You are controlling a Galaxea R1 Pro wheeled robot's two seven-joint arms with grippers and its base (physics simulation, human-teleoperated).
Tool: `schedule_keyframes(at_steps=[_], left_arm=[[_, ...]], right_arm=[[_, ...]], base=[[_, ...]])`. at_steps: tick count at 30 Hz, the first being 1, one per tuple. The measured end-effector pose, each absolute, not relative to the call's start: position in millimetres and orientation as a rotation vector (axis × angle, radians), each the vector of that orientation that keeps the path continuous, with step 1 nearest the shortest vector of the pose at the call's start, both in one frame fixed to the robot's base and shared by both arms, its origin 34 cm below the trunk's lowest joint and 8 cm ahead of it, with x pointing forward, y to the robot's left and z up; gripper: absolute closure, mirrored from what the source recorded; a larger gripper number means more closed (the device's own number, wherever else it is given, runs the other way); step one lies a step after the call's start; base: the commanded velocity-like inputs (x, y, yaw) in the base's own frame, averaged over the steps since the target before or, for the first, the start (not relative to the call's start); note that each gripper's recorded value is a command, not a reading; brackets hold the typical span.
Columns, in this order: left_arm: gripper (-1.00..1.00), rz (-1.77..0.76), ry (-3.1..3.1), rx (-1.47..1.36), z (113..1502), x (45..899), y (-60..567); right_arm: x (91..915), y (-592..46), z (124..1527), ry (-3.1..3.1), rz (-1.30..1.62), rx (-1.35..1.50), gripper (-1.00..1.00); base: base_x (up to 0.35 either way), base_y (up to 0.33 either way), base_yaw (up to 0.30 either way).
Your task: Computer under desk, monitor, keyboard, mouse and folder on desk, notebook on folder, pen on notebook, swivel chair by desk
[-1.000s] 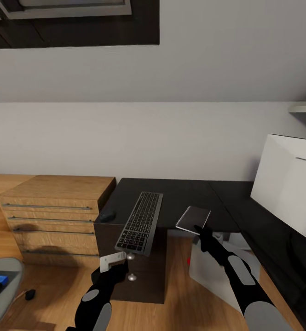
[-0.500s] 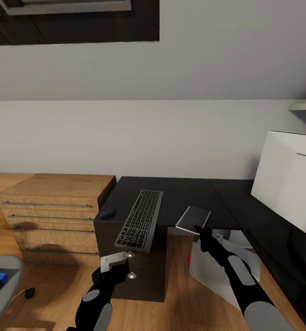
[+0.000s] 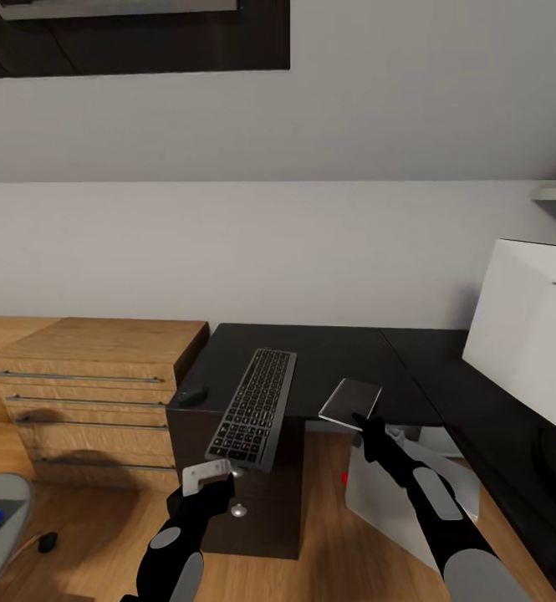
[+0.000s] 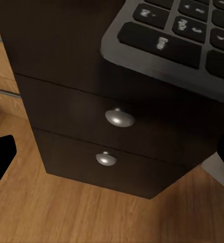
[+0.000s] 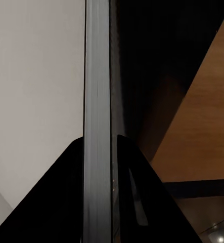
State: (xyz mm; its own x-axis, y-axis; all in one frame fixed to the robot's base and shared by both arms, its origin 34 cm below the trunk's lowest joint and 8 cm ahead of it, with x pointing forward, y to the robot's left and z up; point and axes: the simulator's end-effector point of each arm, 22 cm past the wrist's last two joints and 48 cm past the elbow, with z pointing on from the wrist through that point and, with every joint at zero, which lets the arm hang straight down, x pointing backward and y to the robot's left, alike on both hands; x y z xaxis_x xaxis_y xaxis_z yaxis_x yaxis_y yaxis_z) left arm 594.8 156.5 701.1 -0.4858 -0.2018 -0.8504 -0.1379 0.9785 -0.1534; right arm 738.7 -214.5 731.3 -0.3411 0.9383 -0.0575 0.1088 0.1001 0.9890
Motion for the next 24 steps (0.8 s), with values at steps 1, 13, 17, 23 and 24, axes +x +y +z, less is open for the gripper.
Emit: schedule_keyframes(at_steps=[1, 13, 17, 23, 24], left_arm=[[-1.00, -0.078, 2.086, -0.239, 701.1, 594.8, 156.5], [-1.00, -0.077, 2.086, -0.239, 700.9, 594.8, 156.8], [-1.00, -0.078, 2.086, -0.239, 701.0, 594.8, 156.6], [-1.00, -0.078, 2.086, -0.239, 701.0, 594.8, 156.5], [-1.00, -0.077, 2.086, -0.239, 701.0, 594.8, 156.7]], right_arm=[[738.7, -214.5, 731.2, 1.593, 1.333, 1.057, 1.00], [738.9, -215.3, 731.3, 1.591, 1.335, 1.063, -1.00], [738.4, -215.9, 727.3, 1.608, 1.320, 1.070, -1.00], [738.4, -216.6, 726.7, 1.611, 1.316, 1.072, -1.00], [738.4, -216.9, 726.5, 1.611, 1.315, 1.073, -1.00]], base=[[0.023, 0.000, 0.000], [0.005, 0.000, 0.000], [0.000, 0.000, 0.000], [0.000, 0.000, 0.000], [0.000, 0.000, 0.000]])
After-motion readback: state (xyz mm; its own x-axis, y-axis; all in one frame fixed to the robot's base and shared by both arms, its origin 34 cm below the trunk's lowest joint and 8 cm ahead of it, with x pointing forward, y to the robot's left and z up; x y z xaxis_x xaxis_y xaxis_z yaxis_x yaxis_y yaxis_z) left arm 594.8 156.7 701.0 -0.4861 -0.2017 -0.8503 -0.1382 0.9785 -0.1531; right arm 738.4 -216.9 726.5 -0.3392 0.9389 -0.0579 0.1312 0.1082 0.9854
